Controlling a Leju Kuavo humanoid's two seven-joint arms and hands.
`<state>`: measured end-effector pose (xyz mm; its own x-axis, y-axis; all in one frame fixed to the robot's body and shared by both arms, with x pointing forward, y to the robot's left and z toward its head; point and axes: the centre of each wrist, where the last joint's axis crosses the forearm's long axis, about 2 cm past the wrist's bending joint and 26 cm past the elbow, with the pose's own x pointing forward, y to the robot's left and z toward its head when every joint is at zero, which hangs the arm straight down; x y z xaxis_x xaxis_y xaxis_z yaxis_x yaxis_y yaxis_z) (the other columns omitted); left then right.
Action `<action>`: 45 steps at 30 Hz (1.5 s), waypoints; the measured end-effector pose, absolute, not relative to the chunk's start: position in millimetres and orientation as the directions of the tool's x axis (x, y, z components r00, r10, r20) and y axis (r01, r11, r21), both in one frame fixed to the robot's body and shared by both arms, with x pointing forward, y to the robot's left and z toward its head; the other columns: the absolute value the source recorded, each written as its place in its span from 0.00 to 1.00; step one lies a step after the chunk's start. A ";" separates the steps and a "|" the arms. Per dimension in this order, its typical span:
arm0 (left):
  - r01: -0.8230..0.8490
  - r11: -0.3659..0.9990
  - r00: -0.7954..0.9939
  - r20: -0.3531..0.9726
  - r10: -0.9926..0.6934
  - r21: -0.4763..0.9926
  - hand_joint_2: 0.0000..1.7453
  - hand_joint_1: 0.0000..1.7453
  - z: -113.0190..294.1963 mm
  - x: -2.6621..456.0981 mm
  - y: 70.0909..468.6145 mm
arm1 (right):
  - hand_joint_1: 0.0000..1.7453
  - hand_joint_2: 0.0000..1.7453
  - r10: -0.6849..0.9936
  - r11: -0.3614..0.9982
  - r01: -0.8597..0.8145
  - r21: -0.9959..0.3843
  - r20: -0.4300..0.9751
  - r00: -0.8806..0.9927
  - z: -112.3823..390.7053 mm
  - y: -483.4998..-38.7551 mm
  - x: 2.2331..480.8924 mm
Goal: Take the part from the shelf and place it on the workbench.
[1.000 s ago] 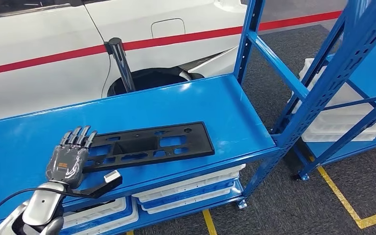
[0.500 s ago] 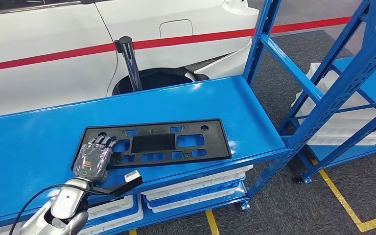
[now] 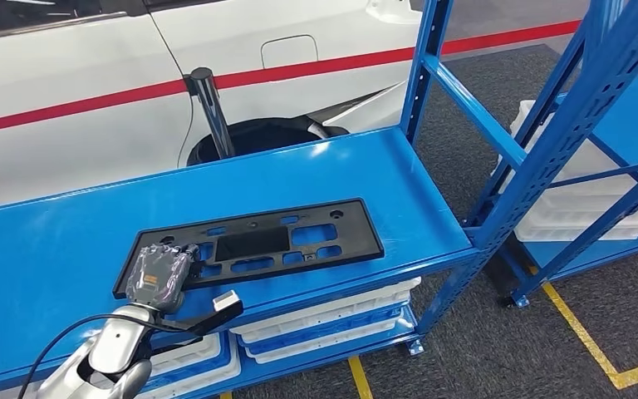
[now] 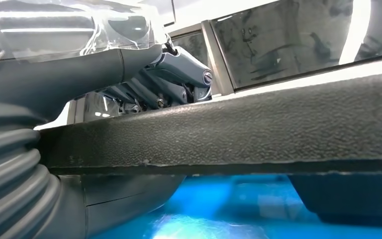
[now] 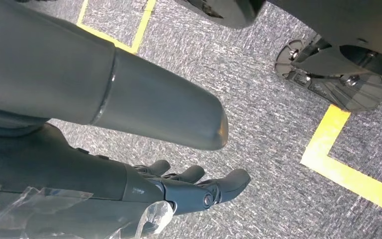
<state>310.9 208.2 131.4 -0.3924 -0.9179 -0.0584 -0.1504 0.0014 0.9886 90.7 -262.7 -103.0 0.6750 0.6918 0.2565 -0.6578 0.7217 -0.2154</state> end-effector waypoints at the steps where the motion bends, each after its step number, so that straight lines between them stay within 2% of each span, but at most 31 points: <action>1: -0.152 0.001 -0.390 -0.059 -0.919 0.988 1.00 1.00 131.5 310.9 208.0 | 0.00 0.00 0.691 0.722 -0.657 -0.216 0.258 0.675 -103.0 -262.6 90.6; 6: -0.200 0.054 -0.350 -0.020 -0.937 0.978 1.00 1.00 133.1 303.7 206.3 | 0.00 0.00 0.678 0.735 -0.642 -0.217 0.262 0.687 -103.8 -263.5 86.7; 13: -0.294 0.304 -0.237 0.239 -0.942 0.906 1.00 1.00 155.1 285.3 227.6 | 0.00 0.00 0.656 0.755 -0.622 -0.208 0.250 0.712 -106.9 -266.8 70.3; 18: -0.326 0.586 -0.258 0.527 -0.810 0.742 1.00 1.00 189.8 277.1 251.8 | 0.00 0.00 0.639 0.769 -0.603 -0.211 0.241 0.731 -107.4 -270.5 68.1; 22: -0.325 0.749 -0.364 0.655 -0.663 0.578 1.00 1.00 222.2 270.1 262.8 | 0.00 0.00 0.631 0.776 -0.592 -0.217 0.250 0.735 -107.4 -271.1 68.3; 33: -0.315 0.866 -0.522 0.692 -0.499 0.387 1.00 1.00 242.3 249.1 266.4 | 0.00 0.00 0.613 0.790 -0.569 -0.227 0.277 0.740 -106.8 -268.3 70.9; 45: -0.285 0.905 -0.568 0.705 -0.425 0.315 1.00 1.00 240.2 241.2 263.3 | 0.00 0.00 0.596 0.803 -0.554 -0.223 0.262 0.759 -106.9 -269.9 70.8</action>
